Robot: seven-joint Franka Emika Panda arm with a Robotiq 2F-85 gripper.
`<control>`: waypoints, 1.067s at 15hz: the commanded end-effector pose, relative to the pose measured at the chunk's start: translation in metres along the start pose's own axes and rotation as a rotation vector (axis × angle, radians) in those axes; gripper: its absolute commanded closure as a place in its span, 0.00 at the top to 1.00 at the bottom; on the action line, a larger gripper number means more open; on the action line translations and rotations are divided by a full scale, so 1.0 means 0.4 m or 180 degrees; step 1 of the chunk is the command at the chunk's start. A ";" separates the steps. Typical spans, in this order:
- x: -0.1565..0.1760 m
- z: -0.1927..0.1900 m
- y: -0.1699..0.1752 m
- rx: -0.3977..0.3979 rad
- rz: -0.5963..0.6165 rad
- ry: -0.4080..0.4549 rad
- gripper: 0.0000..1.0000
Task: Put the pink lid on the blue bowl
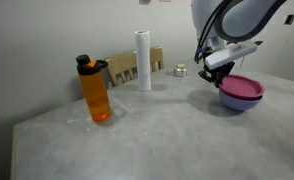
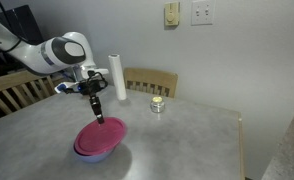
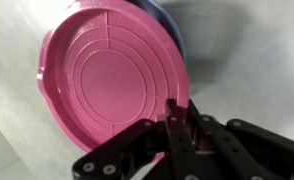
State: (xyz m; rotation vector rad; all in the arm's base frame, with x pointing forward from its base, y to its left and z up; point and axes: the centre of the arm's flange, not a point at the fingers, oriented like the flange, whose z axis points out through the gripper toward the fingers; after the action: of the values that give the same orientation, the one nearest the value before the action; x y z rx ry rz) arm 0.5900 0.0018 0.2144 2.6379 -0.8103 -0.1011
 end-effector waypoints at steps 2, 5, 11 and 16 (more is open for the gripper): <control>-0.067 -0.012 0.010 -0.0005 -0.0144 -0.0141 0.03; -0.085 -0.016 0.007 -0.0034 -0.0159 -0.0173 0.03; -0.098 -0.012 0.008 -0.0122 -0.0073 -0.0195 0.51; -0.148 -0.043 0.038 -0.0315 0.0127 0.0196 0.86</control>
State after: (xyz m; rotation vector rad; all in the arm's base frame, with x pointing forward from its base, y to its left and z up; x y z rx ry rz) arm 0.5647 0.0242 0.2136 2.5636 -0.8361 -0.1332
